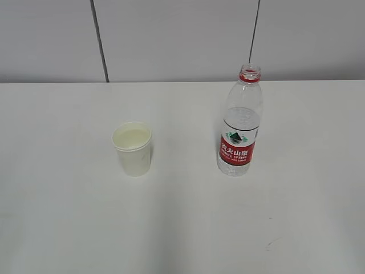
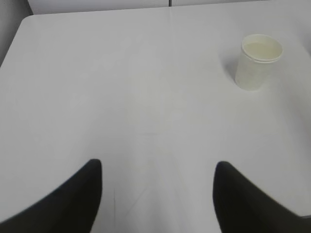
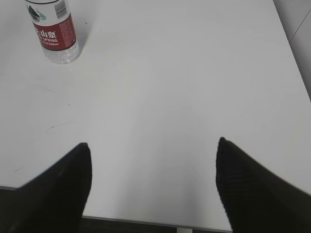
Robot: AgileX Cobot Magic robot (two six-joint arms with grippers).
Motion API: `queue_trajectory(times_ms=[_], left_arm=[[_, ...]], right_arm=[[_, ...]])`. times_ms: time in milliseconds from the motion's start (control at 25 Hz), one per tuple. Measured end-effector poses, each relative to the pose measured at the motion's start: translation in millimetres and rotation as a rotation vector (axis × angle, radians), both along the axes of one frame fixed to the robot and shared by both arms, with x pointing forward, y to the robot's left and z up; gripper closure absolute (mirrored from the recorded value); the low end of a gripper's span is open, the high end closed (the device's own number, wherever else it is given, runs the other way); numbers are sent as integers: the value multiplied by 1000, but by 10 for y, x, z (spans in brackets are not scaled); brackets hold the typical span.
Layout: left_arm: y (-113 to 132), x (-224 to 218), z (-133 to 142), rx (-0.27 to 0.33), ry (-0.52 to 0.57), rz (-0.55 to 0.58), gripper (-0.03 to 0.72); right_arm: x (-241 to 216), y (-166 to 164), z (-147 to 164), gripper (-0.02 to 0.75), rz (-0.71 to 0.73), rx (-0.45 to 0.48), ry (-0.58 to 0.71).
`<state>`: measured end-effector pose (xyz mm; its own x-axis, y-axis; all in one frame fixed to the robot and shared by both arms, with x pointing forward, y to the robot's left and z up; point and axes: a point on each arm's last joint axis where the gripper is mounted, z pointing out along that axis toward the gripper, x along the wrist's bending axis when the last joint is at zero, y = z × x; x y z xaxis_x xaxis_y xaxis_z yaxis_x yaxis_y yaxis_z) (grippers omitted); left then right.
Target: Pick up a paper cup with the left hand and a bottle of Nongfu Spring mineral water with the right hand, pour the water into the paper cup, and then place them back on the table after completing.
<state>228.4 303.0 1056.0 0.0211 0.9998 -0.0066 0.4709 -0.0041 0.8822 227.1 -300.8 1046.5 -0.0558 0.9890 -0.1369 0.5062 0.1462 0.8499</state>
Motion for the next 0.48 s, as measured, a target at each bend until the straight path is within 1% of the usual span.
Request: queue_trajectory(times_ms=[480], left_arm=[[0,0,0,0,0,0,242]], right_arm=[[0,0,0,150,0,0,0]])
